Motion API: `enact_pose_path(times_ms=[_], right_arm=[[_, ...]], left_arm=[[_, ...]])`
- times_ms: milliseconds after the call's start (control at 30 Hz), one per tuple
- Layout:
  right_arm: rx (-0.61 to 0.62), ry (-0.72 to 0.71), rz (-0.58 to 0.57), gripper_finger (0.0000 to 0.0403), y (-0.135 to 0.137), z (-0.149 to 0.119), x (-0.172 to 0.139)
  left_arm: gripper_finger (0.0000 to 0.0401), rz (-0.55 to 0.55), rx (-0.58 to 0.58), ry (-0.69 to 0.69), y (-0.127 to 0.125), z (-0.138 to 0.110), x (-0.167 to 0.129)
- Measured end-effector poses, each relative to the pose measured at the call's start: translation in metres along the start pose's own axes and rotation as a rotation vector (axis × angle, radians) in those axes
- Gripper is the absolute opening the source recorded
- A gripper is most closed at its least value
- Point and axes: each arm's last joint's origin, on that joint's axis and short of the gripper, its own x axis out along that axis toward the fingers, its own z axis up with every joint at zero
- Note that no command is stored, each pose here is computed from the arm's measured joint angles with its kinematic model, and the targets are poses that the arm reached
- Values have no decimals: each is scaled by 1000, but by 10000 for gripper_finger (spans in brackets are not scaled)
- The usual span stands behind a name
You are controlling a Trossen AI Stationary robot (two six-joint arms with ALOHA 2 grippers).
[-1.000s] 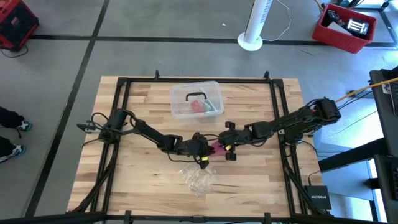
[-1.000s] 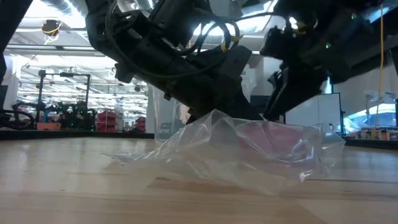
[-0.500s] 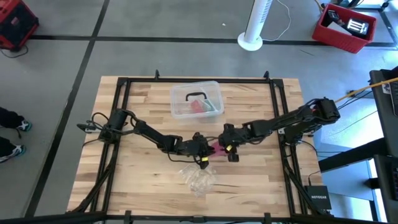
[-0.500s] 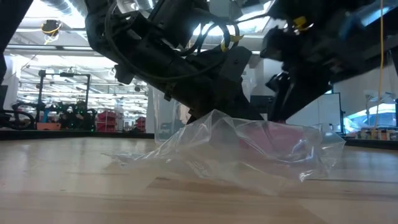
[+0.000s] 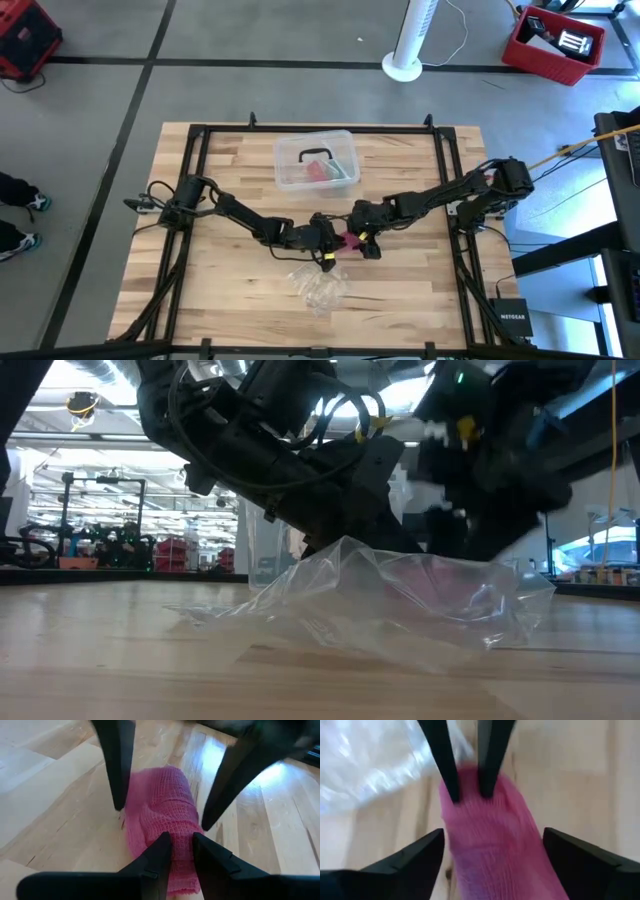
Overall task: Roll bandage
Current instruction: Roll the pink bandage
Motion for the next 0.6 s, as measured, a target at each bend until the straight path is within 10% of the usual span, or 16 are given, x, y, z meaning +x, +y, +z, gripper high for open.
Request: enact_pose_path(times_ms=[600], right_arm=[[-6, 75, 23, 279, -2, -8, 15]], left_arm=[[74, 17, 0, -7, 1, 0, 0]])
